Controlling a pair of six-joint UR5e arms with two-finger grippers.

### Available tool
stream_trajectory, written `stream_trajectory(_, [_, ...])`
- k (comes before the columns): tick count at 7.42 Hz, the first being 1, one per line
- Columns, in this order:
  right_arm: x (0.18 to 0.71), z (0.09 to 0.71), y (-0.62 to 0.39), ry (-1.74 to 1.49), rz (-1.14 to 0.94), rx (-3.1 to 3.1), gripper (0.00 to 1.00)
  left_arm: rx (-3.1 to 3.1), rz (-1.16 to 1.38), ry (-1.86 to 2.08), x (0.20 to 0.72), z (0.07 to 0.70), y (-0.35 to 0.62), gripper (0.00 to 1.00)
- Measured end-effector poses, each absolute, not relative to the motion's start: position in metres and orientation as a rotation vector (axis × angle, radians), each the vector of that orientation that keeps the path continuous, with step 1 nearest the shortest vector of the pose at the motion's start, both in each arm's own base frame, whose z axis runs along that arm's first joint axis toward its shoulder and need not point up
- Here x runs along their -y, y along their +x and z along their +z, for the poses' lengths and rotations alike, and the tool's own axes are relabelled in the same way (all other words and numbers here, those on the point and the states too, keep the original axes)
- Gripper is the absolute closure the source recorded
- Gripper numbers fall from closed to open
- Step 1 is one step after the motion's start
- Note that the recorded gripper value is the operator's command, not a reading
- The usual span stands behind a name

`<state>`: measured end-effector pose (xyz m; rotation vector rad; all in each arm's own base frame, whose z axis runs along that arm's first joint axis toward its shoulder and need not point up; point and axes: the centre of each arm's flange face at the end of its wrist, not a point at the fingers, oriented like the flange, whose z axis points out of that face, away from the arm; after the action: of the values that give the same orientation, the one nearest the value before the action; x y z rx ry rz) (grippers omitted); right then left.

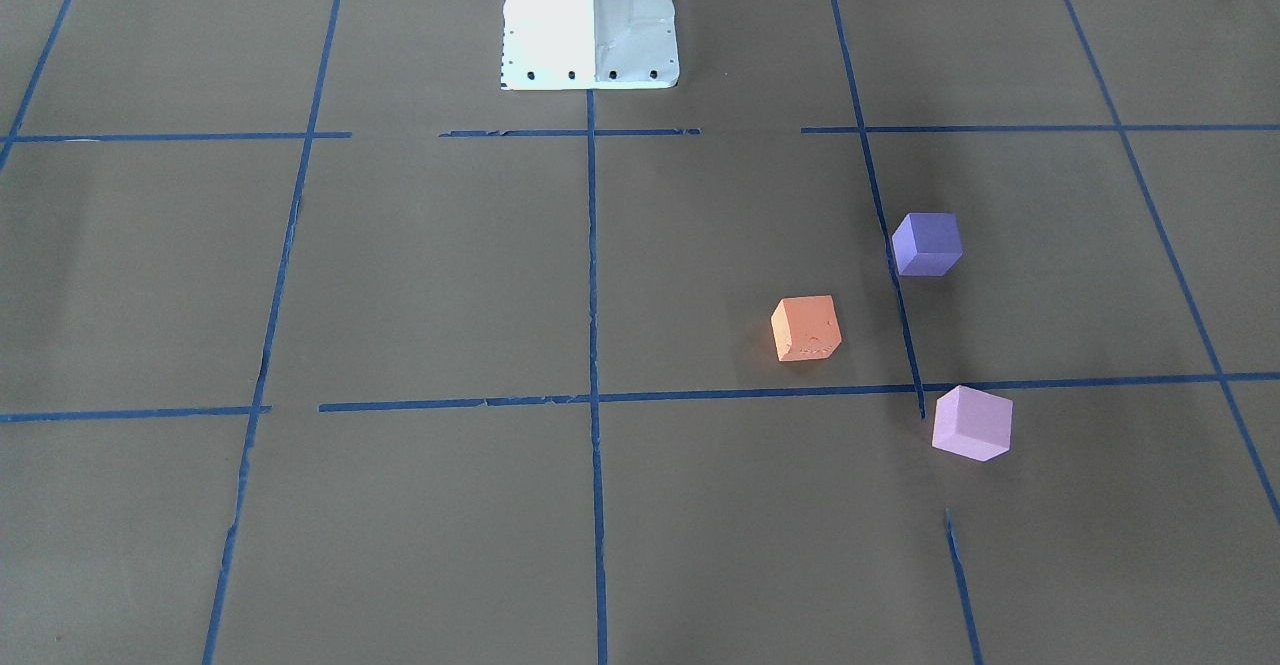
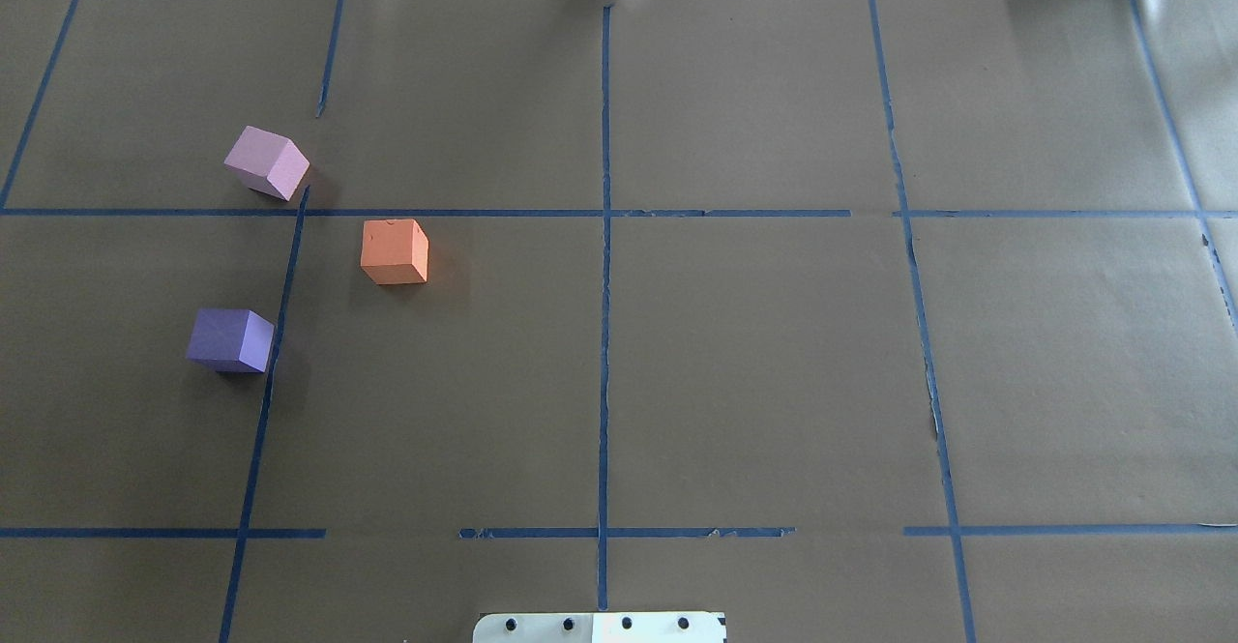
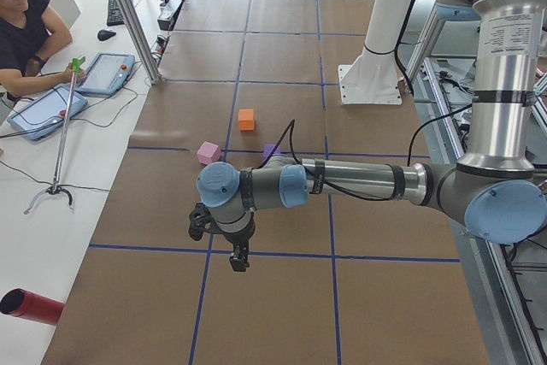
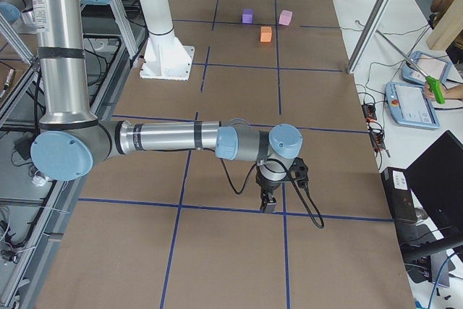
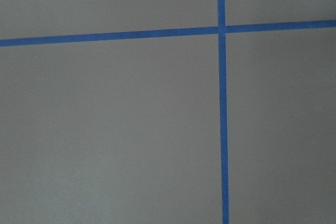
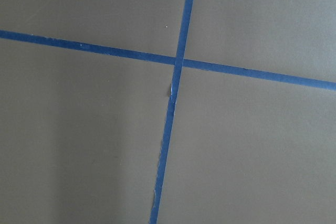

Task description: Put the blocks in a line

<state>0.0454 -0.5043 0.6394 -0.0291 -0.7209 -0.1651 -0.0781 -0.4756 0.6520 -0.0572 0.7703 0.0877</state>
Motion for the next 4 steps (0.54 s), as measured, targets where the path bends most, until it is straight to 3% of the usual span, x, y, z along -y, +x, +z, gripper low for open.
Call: stream_trajectory(4, [0.504,0.640,0.045,-0.030,-0.165,0.721,0.00,-0.769,0.119,-0.005,0.487,0.638,-0.076,0.00])
